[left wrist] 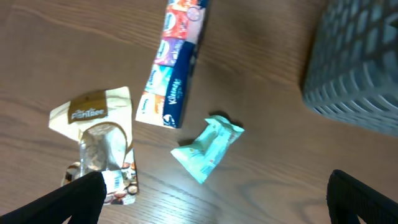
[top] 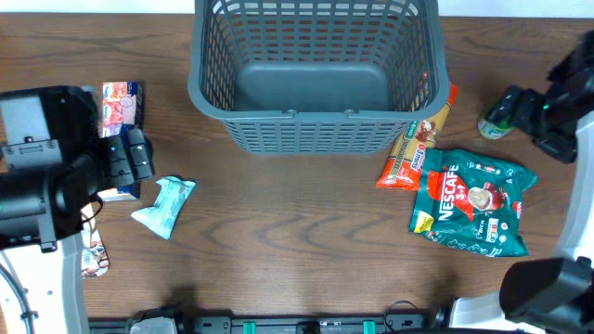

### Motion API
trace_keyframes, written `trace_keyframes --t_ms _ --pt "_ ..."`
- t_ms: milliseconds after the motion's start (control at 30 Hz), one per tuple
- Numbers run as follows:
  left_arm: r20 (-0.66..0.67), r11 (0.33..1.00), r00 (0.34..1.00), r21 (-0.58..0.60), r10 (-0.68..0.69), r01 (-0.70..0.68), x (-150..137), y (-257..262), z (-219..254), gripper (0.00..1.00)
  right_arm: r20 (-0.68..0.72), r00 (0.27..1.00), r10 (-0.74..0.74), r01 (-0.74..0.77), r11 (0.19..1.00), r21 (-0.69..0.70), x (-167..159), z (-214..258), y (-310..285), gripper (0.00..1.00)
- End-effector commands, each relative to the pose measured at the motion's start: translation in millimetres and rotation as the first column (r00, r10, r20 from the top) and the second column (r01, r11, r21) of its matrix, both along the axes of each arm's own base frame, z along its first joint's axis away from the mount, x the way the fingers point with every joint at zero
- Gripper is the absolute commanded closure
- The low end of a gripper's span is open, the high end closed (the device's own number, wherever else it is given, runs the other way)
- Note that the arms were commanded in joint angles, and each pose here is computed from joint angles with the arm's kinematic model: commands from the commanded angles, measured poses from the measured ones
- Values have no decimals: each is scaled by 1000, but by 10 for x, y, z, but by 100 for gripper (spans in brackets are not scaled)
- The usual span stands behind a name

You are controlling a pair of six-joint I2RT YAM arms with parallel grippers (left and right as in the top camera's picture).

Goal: Pack container
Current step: 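Move the right gripper over the green-capped jar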

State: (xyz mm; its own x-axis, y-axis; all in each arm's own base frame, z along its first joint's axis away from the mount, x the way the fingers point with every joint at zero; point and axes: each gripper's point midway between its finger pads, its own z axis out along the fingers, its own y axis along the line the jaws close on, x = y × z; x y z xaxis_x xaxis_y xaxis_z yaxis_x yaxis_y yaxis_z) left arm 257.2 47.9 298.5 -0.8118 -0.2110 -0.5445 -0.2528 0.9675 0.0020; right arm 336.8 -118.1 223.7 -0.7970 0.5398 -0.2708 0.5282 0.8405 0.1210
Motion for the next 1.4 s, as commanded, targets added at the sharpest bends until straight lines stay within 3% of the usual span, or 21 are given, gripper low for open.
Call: trace_keyframes --t_ms 0,300,667,1067,1367 --pt "29 999 999 10 31 -32 -2 62 92 1 30 1000 2 -3 999 46 132 -92 -197 1" --pt "12 1000 1000 -6 24 -24 41 41 41 1 -74 992 -105 111 990 89 409 -637 -611 1" --pt "13 1000 999 -10 30 -30 41 41 41 1 -115 983 -144 157 981 112 686 -767 -764 1" --pt "13 1000 999 -10 30 -29 41 41 41 2 -169 984 -56 75 992 104 726 -1034 -789 1" --pt "13 1000 999 -10 30 -29 41 41 41 1 -125 992 25 -16 997 75 996 -1203 -733 1"
